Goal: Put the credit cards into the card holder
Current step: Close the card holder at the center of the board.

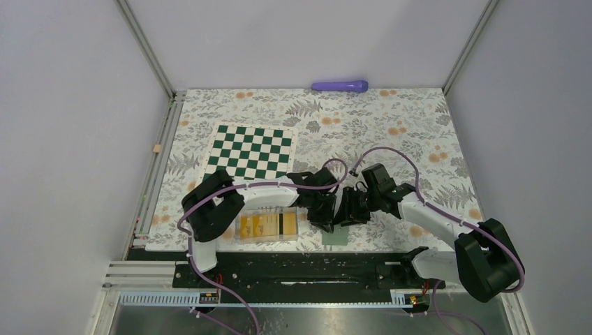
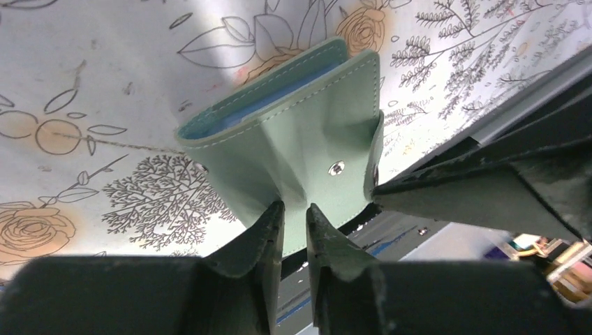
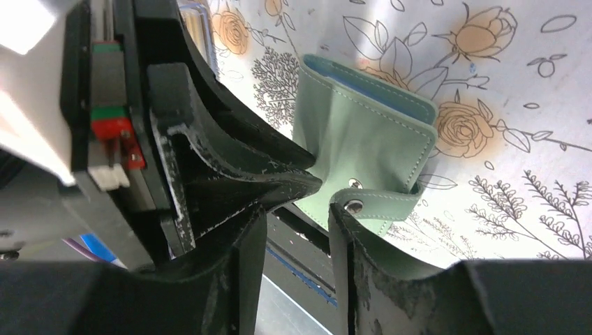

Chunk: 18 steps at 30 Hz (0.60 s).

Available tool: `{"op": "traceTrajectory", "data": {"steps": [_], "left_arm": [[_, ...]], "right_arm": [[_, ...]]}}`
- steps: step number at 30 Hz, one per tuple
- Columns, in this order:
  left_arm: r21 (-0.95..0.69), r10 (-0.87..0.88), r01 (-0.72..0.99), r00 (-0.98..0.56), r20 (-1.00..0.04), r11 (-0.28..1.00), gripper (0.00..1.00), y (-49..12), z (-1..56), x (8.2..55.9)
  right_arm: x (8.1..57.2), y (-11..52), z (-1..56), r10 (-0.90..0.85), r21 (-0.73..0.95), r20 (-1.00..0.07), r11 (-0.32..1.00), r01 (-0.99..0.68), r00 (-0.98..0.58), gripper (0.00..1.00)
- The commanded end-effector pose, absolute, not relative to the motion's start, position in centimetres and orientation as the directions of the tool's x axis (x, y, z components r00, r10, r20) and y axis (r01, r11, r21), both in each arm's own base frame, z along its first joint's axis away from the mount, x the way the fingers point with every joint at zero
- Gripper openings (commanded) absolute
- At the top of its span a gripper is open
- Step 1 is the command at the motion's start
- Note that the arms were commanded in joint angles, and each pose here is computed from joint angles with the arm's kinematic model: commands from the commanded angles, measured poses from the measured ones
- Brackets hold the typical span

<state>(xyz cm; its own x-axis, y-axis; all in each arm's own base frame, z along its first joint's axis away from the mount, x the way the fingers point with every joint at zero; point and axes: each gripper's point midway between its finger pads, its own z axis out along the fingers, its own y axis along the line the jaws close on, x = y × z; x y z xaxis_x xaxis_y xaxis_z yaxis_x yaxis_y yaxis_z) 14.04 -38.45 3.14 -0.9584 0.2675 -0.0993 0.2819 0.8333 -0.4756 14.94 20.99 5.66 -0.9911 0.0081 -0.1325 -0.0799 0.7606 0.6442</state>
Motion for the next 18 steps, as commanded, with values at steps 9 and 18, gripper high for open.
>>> {"op": "traceTrajectory", "data": {"steps": [9, 18], "left_arm": [[-0.770, 0.032, 0.088, -0.996, -0.087, 0.631, 0.40, -38.8, 7.0, 16.1], [-0.794, 0.033, 0.054, -0.999, -0.042, 0.606, 0.39, -39.5, 6.0, 15.7]], "right_arm": [[15.5, 21.1, 5.3, -0.011, 0.636, -0.172, 0.762, -0.120, -0.985, 0.39], [15.1, 21.0, 4.2, -0.012, 0.635, -0.147, 0.765, -0.104, -0.989, 0.37]]}}
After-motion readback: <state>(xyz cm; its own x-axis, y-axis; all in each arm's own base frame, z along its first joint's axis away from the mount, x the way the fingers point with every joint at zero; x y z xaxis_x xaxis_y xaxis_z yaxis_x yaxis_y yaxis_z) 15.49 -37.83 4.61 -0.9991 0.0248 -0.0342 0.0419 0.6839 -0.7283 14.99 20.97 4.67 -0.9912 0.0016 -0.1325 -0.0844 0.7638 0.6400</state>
